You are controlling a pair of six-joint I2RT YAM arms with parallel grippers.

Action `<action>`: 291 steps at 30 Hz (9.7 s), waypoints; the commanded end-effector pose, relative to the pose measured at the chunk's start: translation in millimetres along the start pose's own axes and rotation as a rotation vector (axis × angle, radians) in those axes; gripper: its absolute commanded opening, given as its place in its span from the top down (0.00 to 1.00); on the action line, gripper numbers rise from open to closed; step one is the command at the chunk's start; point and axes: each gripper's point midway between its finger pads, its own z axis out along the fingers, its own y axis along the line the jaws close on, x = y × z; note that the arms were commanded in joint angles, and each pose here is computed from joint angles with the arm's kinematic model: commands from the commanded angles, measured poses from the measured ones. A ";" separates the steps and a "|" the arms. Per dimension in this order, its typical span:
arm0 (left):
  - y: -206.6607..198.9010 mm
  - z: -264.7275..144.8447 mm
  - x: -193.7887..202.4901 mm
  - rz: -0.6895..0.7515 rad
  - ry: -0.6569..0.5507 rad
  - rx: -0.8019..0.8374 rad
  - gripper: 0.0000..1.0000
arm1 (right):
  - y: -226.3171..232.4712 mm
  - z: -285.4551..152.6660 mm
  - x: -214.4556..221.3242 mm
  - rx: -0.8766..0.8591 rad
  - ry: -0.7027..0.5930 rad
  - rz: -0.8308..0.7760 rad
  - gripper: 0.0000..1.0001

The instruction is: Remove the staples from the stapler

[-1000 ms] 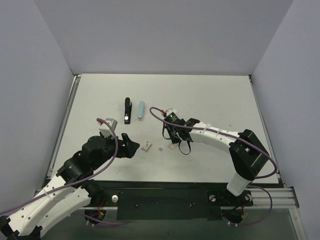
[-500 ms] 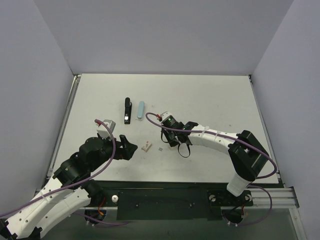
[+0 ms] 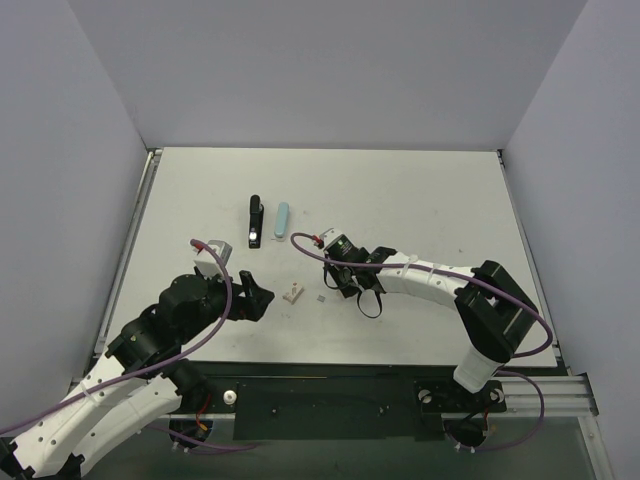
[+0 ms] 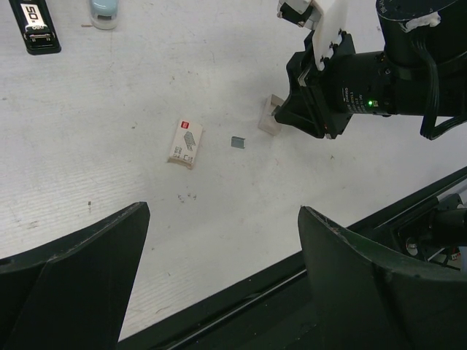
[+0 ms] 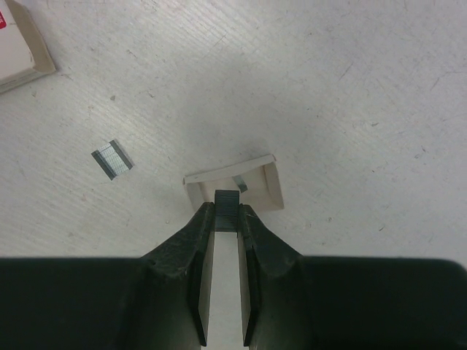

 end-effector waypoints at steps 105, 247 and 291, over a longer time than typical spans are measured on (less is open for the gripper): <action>-5.8 -16.6 -20.2 0.027 -0.048 0.013 0.06 | 72.3 12.9 -30.4 -0.276 -0.058 -0.281 0.59; -3.9 -19.1 -15.5 0.032 -0.035 0.014 0.06 | -14.4 5.5 -9.2 -0.102 -0.052 -0.077 0.76; 32.7 85.2 76.7 -0.087 0.158 -0.148 1.00 | 36.7 -15.9 -110.4 -0.193 -0.286 0.253 1.00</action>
